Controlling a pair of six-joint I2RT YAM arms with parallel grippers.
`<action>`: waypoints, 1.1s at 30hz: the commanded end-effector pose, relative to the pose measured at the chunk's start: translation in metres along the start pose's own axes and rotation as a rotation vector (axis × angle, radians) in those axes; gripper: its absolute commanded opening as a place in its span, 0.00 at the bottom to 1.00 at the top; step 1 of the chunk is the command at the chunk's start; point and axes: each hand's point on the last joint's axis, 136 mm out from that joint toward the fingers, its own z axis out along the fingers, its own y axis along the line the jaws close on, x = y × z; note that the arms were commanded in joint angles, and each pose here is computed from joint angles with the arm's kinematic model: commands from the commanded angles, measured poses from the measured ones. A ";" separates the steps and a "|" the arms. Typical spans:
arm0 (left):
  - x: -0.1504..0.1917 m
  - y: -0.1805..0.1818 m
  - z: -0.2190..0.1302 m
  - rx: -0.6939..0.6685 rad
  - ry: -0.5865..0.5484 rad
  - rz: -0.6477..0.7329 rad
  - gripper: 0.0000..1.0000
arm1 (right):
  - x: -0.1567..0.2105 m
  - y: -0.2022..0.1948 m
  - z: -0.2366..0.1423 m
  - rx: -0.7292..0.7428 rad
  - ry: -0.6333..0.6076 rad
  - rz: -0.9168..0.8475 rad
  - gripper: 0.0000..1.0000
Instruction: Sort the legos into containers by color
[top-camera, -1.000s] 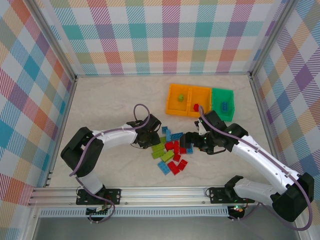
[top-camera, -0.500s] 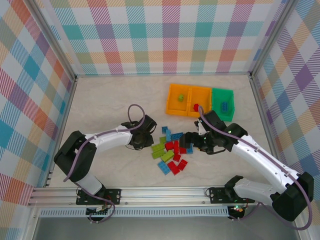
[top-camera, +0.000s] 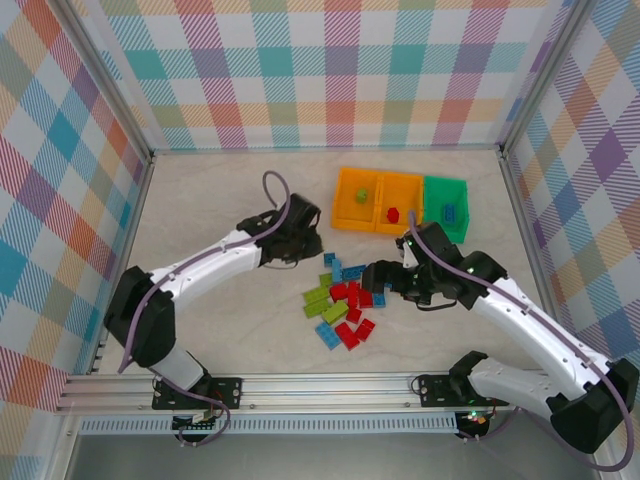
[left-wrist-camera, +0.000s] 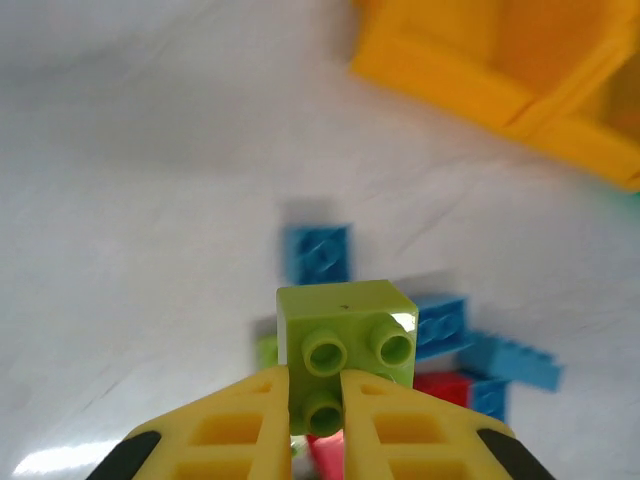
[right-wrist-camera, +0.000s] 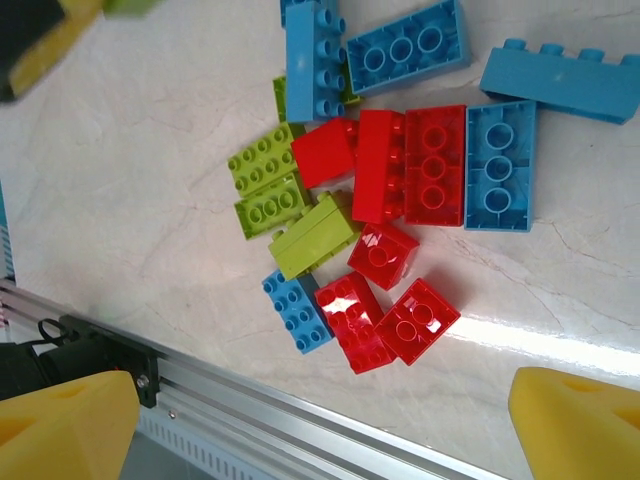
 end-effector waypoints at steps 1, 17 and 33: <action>-0.035 -0.026 0.023 0.015 -0.070 0.084 0.17 | -0.010 0.008 -0.013 -0.026 -0.074 0.011 0.96; -0.138 -0.108 0.098 0.076 -0.198 0.167 0.44 | -0.005 0.000 -0.029 -0.020 -0.118 0.041 0.96; -0.065 -0.037 -0.168 0.248 -0.488 0.574 0.46 | -0.020 0.013 0.021 0.118 -0.018 -0.013 0.94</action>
